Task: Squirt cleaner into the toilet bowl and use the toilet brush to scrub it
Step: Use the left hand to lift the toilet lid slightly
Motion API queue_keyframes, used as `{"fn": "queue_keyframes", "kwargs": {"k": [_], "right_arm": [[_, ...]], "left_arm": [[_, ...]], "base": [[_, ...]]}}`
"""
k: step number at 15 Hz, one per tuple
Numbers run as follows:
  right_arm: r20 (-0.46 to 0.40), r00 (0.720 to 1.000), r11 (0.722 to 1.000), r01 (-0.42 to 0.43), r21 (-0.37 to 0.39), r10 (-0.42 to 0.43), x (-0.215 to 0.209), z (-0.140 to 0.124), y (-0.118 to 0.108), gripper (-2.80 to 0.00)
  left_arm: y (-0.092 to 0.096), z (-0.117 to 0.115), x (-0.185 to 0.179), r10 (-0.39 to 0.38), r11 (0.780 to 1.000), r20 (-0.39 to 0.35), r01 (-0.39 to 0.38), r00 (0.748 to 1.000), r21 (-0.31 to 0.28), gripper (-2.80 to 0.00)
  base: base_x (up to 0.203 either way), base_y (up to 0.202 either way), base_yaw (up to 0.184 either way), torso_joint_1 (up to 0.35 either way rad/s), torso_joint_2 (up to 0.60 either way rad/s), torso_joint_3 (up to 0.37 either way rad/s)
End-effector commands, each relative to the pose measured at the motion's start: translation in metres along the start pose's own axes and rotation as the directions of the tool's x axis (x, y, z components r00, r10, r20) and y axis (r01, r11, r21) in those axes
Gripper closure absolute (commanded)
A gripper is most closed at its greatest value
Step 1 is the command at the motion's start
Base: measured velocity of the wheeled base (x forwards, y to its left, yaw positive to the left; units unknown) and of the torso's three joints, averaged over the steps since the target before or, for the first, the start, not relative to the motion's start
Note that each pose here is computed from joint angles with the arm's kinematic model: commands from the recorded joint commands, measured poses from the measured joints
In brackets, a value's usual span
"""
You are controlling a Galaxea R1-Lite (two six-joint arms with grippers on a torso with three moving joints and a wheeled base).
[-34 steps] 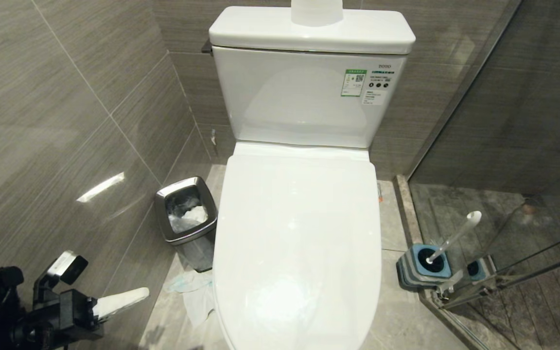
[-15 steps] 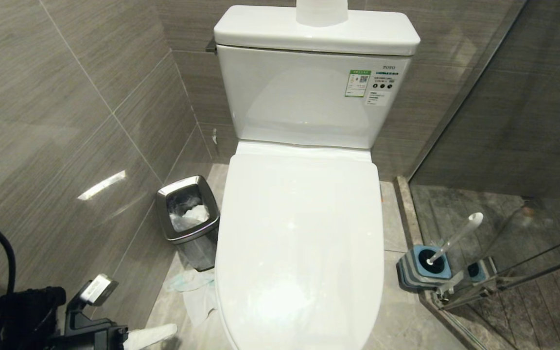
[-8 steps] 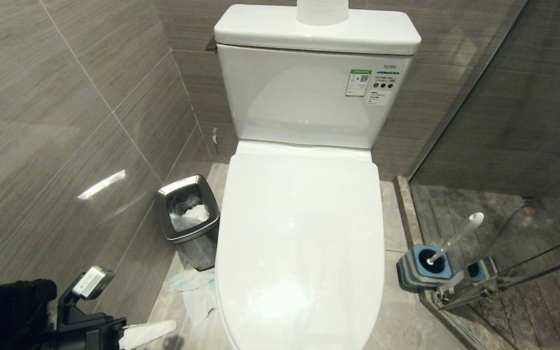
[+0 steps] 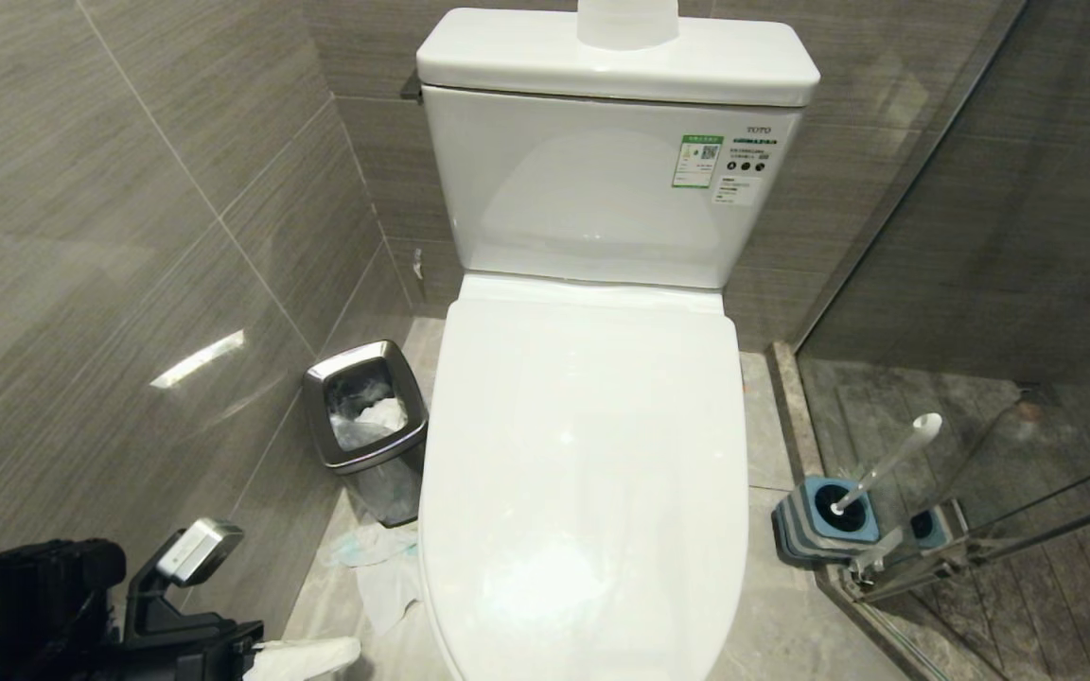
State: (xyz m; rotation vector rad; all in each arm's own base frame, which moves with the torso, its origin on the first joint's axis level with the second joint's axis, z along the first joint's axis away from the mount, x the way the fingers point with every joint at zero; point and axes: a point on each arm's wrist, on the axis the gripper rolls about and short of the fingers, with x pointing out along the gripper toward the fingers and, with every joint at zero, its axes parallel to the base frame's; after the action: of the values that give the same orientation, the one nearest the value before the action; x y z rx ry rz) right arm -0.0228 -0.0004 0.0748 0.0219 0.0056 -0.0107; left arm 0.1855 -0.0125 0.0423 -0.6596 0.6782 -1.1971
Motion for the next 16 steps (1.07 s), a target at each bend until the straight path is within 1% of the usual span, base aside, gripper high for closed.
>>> {"fn": "queue_keyframes", "kwargs": {"k": [1,3,8,12,16], "right_arm": [[-0.002,1.0,1.0,0.0,0.0,0.0,0.0001,-0.0004,0.0,0.0],[-0.002,1.0,1.0,0.0,0.0,0.0,0.0001,-0.0004,0.0,0.0],[-0.002,1.0,1.0,0.0,0.0,0.0,0.0001,-0.0004,0.0,0.0],[-0.002,1.0,1.0,0.0,0.001,0.0,0.0001,-0.0004,0.0,0.0],[-0.002,1.0,1.0,0.0,0.001,0.0,0.0001,-0.0004,0.0,0.0]], "left_arm": [[-0.0022,0.0005,0.0015,-0.014,1.0,-0.007,0.014,1.0,0.013,0.0],[-0.0018,-0.0001,0.0027,-0.014,1.0,-0.012,0.014,1.0,0.009,0.0],[0.0015,-0.0014,0.0028,0.016,1.0,-0.006,-0.016,1.0,-0.007,0.0],[0.0005,-0.0045,0.0072,0.002,1.0,-0.032,-0.003,0.999,-0.026,0.0],[0.0008,-0.0055,0.0106,-0.007,1.0,-0.046,0.006,0.999,-0.024,0.0]], "base": [[0.0,0.0,0.0,0.012,0.03,-0.001],[0.0,0.0,0.0,0.001,-0.02,-0.001],[0.0,0.0,0.0,0.0,0.0,0.0],[0.0,0.0,0.0,0.0,0.0,0.0],[0.0,0.0,0.0,0.0,0.0,0.0]]}}
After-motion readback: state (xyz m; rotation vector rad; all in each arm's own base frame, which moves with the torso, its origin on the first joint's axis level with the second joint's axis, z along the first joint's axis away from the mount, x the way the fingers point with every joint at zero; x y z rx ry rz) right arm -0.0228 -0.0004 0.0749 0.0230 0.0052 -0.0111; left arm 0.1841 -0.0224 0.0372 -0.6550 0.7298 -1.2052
